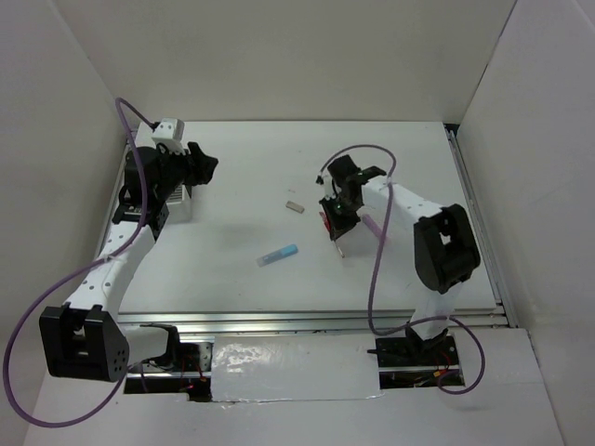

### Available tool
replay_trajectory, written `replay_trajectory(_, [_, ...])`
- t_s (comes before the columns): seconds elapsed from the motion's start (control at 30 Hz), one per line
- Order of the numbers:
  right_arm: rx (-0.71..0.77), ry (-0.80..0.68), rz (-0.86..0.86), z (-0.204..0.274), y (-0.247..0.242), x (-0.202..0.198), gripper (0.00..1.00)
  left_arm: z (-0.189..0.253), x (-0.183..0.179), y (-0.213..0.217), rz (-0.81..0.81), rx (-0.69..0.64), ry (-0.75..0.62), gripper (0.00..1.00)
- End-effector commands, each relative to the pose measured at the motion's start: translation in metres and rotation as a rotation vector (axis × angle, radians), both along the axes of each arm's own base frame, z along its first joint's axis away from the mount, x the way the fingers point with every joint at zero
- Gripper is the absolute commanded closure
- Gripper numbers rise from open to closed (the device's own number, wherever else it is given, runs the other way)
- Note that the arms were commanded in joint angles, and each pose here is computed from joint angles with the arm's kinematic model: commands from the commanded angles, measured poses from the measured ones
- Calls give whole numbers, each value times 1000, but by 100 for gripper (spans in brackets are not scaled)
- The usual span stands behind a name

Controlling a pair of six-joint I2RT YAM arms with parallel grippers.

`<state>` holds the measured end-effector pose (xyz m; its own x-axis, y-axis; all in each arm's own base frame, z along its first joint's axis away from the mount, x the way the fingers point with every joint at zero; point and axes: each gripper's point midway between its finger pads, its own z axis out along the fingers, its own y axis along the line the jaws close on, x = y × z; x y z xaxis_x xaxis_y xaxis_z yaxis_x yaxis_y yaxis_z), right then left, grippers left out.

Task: Sort the stationery into containers
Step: Pick up the pen from the center of the board.

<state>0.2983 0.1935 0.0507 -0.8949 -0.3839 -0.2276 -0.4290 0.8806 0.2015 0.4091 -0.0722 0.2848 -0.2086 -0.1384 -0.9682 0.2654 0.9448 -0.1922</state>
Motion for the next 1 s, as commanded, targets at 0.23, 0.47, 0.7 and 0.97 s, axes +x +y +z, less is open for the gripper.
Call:
replay_trajectory(0.23, [421, -496, 254, 188, 71, 32, 100, 41, -36, -98, -409, -431, 116, 34])
replay_trajectory(0.47, [430, -575, 318, 209, 96, 24, 100, 42, -49, -135, -537, -447, 174, 32])
replay_trajectory(0.7, [436, -599, 354, 218, 108, 15, 100, 28, -61, -165, -611, -444, 222, 28])
replay_trajectory(0.97, [435, -608, 374, 221, 116, 9, 100, 27, -61, -181, -663, -466, 247, 35])
